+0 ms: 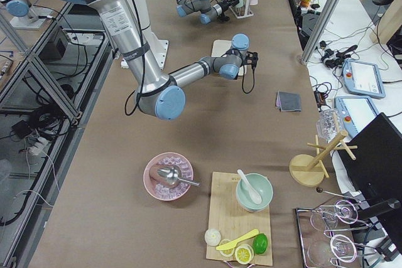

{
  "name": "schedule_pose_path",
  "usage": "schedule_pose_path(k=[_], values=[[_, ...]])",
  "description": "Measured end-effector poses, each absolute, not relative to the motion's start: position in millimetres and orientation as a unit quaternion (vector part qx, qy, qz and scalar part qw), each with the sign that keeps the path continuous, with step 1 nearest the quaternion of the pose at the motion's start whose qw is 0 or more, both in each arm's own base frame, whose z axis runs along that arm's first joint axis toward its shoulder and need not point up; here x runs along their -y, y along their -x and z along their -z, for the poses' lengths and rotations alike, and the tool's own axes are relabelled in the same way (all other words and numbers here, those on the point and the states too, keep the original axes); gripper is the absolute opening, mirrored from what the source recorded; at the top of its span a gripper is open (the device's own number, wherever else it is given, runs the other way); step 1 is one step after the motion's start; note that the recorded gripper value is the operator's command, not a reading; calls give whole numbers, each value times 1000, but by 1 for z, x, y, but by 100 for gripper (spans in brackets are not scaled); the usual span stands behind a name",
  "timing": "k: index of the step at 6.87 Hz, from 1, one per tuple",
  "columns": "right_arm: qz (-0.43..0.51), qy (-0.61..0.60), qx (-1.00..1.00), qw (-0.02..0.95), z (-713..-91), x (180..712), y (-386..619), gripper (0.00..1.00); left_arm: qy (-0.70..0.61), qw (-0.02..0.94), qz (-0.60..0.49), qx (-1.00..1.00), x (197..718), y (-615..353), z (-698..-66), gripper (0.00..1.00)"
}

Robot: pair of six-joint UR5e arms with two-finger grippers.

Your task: Pick up and place green cup on tray

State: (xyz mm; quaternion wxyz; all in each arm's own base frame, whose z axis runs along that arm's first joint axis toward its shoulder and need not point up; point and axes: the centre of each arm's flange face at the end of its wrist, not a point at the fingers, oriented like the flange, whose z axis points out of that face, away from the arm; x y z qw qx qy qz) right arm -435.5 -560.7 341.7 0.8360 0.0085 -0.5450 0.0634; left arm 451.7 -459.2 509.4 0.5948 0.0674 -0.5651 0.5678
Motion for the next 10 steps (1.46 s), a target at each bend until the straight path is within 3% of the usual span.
schedule_pose_path(k=[1, 2, 3, 5, 10], values=[[-75, -15, 548, 833, -343, 573, 405, 100, -66, 593, -569, 566, 459, -452, -511, 85], [-88, -22, 550, 830, -346, 583, 375, 100, -65, 591, -570, 567, 459, -452, -511, 75], [-102, -27, 552, 827, -347, 595, 344, 100, -65, 590, -571, 567, 459, -453, -511, 63], [-125, -33, 558, 820, -348, 616, 292, 100, -63, 589, -571, 568, 458, -451, -507, 25], [-146, -53, 539, 828, -335, 620, 213, 100, -63, 584, -576, 569, 431, -409, -446, 23]])
